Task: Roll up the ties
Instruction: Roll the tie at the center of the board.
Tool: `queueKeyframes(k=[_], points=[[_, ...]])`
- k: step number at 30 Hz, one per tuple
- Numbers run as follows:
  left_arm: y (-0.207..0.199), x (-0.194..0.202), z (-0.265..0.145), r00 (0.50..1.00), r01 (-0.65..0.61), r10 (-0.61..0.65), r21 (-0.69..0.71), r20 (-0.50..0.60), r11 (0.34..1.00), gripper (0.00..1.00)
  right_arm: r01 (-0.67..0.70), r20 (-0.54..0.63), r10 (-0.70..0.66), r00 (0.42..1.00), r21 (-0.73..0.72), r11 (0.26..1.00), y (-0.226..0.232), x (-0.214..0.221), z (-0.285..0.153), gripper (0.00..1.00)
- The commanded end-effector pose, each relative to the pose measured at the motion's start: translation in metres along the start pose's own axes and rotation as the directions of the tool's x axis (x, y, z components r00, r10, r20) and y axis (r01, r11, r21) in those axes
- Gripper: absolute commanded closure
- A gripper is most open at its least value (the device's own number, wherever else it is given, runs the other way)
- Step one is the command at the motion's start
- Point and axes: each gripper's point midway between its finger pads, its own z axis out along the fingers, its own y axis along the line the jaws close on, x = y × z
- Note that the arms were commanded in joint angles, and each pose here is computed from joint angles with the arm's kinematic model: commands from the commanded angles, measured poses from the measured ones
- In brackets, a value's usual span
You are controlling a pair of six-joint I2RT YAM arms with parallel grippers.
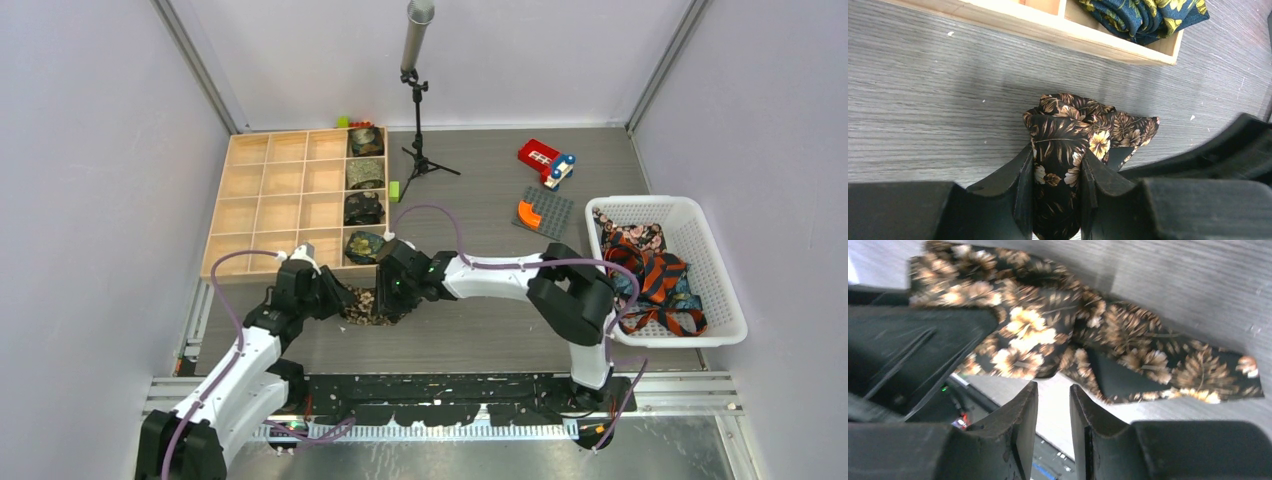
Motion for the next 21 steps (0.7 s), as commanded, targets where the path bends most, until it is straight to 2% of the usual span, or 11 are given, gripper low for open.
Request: queueKeyframes(k=[1, 13, 18, 21], points=[[-0.007, -0.006, -0.003, 0.999, 0.01, -0.011, 0.027, 0.032, 1.0, 0.96, -0.002, 0.016, 0.002, 1.0, 0.024, 1.0, -0.012, -0.004, 0.028, 0.66], [-0.006, -0.006, -0.01, 0.999, -0.005, 0.004, 0.025, 0.036, 1.0, 0.96, -0.015, 0.03, 0.012, 0.999, 0.125, 0.992, -0.063, -0.02, 0.044, 0.74], [-0.003, -0.007, -0.011, 0.999, -0.004, 0.004, 0.007, 0.045, 1.0, 0.97, 0.0, 0.046, -0.007, 0.999, 0.144, 0.99, -0.064, -0.028, 0.028, 0.74], [-0.001, -0.01, -0.012, 0.999, -0.006, 0.007, -0.014, 0.054, 1.0, 0.99, 0.008, 0.071, -0.016, 0.997, 0.114, 0.993, -0.049, -0.035, 0.006, 0.73]])
